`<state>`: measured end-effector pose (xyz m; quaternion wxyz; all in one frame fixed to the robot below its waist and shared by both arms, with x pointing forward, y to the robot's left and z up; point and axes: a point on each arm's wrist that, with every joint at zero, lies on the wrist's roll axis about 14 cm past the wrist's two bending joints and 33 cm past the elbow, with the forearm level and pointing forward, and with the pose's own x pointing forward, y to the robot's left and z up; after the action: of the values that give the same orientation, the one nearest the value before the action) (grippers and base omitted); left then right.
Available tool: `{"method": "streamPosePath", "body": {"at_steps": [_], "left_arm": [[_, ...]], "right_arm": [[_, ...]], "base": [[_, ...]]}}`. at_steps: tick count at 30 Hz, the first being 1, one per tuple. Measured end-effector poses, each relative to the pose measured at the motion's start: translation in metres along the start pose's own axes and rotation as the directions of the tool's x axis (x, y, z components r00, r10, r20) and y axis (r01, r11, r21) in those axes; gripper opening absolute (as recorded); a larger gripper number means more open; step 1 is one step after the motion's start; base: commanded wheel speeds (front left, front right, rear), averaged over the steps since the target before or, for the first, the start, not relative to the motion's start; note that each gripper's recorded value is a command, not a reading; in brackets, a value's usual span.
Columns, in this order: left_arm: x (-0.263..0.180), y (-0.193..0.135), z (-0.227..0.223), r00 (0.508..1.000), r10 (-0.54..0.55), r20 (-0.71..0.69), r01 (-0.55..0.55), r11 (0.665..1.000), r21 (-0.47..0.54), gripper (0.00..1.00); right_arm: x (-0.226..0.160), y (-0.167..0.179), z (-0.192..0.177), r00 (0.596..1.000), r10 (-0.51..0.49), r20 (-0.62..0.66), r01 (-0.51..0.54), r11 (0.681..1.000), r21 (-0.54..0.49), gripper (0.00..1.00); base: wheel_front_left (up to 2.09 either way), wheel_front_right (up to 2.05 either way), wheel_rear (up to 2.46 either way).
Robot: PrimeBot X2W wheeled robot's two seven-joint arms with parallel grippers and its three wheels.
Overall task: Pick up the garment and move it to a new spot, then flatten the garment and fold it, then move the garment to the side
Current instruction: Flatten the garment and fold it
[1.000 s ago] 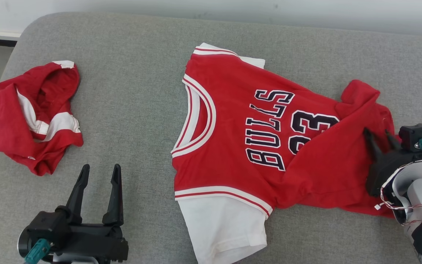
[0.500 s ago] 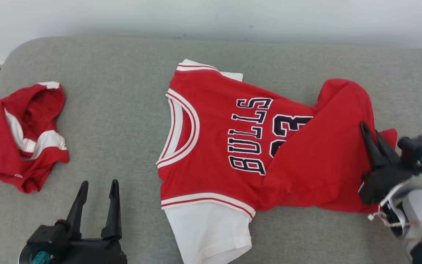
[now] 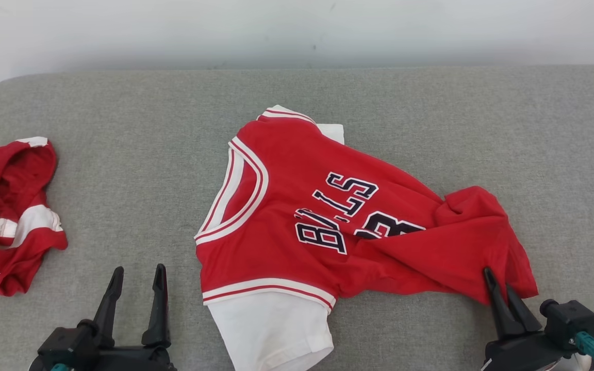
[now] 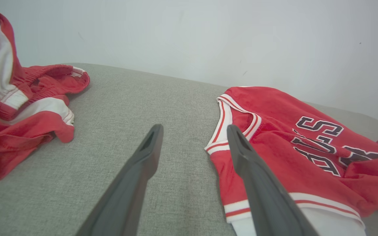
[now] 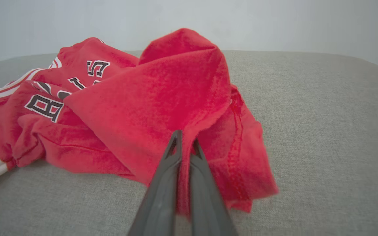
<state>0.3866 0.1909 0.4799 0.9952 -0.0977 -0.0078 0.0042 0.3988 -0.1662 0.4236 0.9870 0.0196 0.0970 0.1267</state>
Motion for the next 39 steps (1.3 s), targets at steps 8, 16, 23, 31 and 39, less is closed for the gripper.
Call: {"method": "streamPosePath", "body": {"at_steps": [8,16,23,31,39], "left_arm": [[0.003,-0.005,-0.001,1.0,-0.015,-0.001,0.015,1.0,-0.003,1.0],[0.002,-0.009,0.001,1.0,-0.024,0.005,0.024,1.0,-0.004,1.0],[-0.003,-0.003,0.003,1.0,-0.006,0.009,0.006,1.0,-0.005,1.0],[-0.013,0.014,0.004,0.999,0.053,0.007,-0.053,0.999,-0.007,1.0],[-0.021,0.022,0.004,0.997,0.081,0.005,-0.081,0.997,-0.005,1.0]], "right_arm": [[-0.007,-0.005,0.017,0.997,-0.036,0.061,0.035,0.999,0.012,1.0],[0.0,-0.018,0.044,0.992,-0.023,0.121,0.031,0.998,-0.063,1.0],[0.028,-0.028,0.054,0.996,0.01,0.093,0.002,0.992,-0.123,1.0],[0.05,-0.02,0.018,0.995,0.052,-0.085,-0.061,0.993,-0.104,0.2],[0.062,-0.01,0.031,0.996,0.087,-0.035,-0.09,0.992,-0.092,0.0]], "base": [[0.0,0.0,0.0],[0.0,0.0,0.0],[0.0,0.0,0.0],[0.0,0.0,0.0],[0.0,0.0,0.0]]}}
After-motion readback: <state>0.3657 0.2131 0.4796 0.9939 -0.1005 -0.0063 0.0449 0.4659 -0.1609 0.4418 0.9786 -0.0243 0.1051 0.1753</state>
